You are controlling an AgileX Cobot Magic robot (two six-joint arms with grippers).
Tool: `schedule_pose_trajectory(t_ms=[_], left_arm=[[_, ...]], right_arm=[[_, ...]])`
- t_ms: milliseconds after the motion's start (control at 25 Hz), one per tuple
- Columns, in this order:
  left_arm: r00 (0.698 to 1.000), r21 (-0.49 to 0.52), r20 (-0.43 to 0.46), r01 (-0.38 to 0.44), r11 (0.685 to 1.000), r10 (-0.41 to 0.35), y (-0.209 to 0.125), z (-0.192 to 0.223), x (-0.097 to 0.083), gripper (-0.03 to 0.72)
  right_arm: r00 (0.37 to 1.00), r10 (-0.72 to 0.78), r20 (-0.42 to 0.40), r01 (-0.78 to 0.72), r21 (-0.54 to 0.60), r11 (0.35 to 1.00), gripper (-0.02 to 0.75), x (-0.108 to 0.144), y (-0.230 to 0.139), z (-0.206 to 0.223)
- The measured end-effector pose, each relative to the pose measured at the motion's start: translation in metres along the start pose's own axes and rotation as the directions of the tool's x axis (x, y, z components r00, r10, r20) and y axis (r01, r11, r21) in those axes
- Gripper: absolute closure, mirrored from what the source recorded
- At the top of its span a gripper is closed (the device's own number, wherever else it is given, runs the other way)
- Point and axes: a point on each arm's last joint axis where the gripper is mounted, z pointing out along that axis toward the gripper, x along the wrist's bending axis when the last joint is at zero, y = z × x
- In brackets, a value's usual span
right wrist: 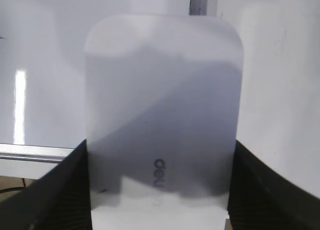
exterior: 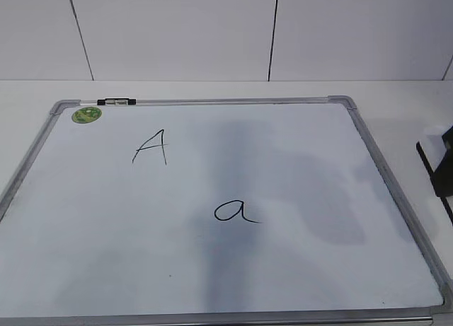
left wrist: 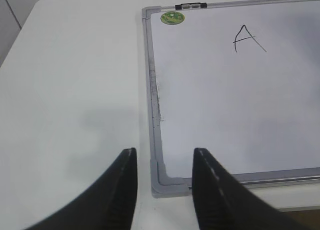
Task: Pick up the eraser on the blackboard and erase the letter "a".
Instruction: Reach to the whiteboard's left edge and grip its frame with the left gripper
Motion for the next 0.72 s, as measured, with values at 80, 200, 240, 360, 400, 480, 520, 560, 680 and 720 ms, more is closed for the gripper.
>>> schedule_pose_trajectory(t_ms=[80,200,240,360,400,480,520,560,680,720], left_arm=[[1.000,0.000,0.000,0.000,1.000,0.000,0.000,0.000,0.000,0.425],[1.000,-0.001,0.010,0.005,1.000,-0.005,0.000,0.000,-0.001,0.425],[1.000,-0.001,0.015,0.008,1.000,-0.008,0.000,0.000,-0.001,0.425],[0.999,0.005,0.033,0.017,1.000,-0.017,0.001,0.001,-0.003,0.397],[0.999,0.008,0.037,0.020,1.000,-0.020,0.001,0.001,-0.003,0.379],[0.999,0.036,0.042,0.025,0.999,-0.027,0.004,0.006,-0.003,0.330],[0.999,0.054,0.043,0.028,0.998,-0.031,0.008,0.009,-0.003,0.308],[0.998,0.062,0.044,0.032,0.998,-0.034,0.013,0.012,-0.003,0.294],[0.997,0.087,0.054,0.050,0.995,-0.055,0.033,0.023,-0.003,0.273],[0.996,0.103,0.058,0.058,0.993,-0.064,0.041,0.029,-0.002,0.271]], right_arm=[[1.000,-0.001,0.000,0.001,0.000,1.000,0.209,0.000,0.000,0.000],[1.000,-0.003,0.000,0.003,0.000,1.000,0.209,0.000,0.000,0.000],[1.000,-0.005,0.000,0.005,0.000,1.000,0.209,0.000,0.000,0.000],[1.000,-0.005,0.000,0.005,0.000,1.000,0.209,0.000,0.000,0.000],[1.000,-0.005,0.000,0.005,0.000,1.000,0.209,0.000,0.000,0.000],[1.000,-0.005,0.000,0.005,0.000,1.000,0.209,0.000,0.000,0.000],[1.000,-0.005,0.000,0.005,-0.002,1.000,0.209,0.000,0.000,0.000],[1.000,-0.005,0.000,0.005,-0.002,1.000,0.209,0.000,0.000,0.000],[1.000,-0.007,0.000,0.007,-0.002,1.000,0.209,0.000,0.000,0.000],[1.000,-0.007,0.000,0.007,-0.002,1.000,0.209,0.000,0.000,0.000]])
